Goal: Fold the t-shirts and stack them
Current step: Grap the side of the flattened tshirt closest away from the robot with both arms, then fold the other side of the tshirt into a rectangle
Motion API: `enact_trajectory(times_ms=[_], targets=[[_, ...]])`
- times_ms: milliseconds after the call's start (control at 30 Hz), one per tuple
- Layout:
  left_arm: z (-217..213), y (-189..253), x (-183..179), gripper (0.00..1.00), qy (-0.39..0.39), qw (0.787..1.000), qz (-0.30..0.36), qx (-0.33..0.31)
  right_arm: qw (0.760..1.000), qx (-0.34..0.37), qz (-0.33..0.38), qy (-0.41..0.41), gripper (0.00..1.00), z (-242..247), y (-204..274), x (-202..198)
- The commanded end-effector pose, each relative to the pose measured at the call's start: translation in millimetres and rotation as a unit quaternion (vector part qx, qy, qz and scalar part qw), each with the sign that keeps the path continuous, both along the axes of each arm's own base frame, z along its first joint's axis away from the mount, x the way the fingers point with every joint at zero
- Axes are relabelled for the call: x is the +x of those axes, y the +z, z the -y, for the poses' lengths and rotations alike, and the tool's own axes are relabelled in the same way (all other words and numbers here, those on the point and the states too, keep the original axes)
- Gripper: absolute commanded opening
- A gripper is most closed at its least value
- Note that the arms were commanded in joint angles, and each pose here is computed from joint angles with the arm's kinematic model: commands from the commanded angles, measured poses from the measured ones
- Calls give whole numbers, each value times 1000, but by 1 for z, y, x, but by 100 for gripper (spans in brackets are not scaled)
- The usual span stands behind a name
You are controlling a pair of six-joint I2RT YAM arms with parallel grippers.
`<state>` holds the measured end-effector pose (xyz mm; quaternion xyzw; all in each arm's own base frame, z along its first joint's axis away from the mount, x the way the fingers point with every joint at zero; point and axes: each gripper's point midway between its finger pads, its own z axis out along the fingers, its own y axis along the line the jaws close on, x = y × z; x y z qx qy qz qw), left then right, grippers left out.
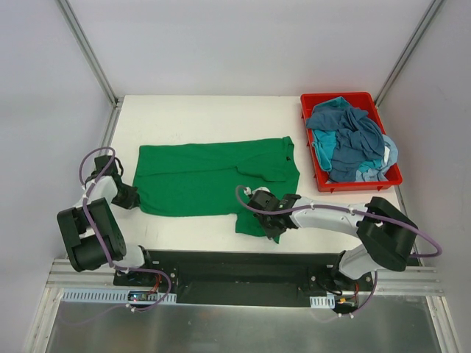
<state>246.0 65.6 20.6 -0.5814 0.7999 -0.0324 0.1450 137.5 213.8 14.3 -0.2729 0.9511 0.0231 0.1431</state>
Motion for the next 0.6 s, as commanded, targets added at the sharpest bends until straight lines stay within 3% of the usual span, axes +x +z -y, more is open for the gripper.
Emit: enact_trajectory(times_ms=[0, 200, 567], targets=[[-2, 13, 4, 0, -6, 1000, 25, 11, 999, -12, 39, -21, 0, 5, 17, 15], [2, 32, 17, 0, -19, 998, 61, 2, 996, 34, 64, -51, 0, -6, 51, 46], [1, 56, 53, 0, -20, 995, 99, -21, 981, 120, 116, -98, 0, -15, 120, 137]])
